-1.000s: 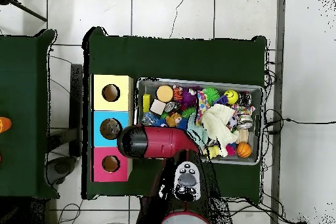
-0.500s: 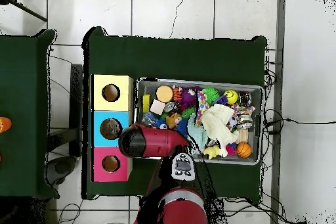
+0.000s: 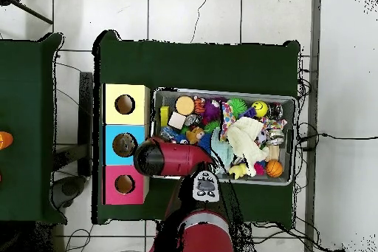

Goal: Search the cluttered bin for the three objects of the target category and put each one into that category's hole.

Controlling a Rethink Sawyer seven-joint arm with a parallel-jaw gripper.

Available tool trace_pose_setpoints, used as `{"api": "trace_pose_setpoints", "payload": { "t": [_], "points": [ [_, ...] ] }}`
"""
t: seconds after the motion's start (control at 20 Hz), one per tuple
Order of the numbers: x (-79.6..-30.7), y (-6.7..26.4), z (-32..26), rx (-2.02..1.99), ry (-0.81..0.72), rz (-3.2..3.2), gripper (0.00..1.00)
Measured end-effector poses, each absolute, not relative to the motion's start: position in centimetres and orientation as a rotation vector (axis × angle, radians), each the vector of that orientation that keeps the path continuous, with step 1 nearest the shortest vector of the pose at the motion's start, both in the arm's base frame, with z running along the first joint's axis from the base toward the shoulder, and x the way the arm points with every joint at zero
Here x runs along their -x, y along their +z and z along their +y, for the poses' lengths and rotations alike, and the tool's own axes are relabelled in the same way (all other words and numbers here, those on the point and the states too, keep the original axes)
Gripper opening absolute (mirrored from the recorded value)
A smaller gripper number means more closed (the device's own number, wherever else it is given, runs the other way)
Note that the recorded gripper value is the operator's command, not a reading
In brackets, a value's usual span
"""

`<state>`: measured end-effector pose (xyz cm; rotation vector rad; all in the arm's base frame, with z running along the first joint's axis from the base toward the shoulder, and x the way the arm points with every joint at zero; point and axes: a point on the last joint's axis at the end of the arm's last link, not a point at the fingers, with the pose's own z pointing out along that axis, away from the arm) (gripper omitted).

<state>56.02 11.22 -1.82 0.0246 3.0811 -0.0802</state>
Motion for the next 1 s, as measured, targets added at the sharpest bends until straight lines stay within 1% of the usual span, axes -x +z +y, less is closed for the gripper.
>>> {"api": "trace_pose_setpoints", "payload": {
  "t": [0.3, 0.6, 1.0],
  "points": [
    [-57.3, -1.9, 11.1, -0.024, -0.083, 3.055, 1.00],
    [-61.4, -2.2, 10.7, -0.024, -0.093, 2.913, 1.00],
    [-61.4, -2.2, 10.9, -0.010, -0.125, 2.899, 1.00]
  ]
}}
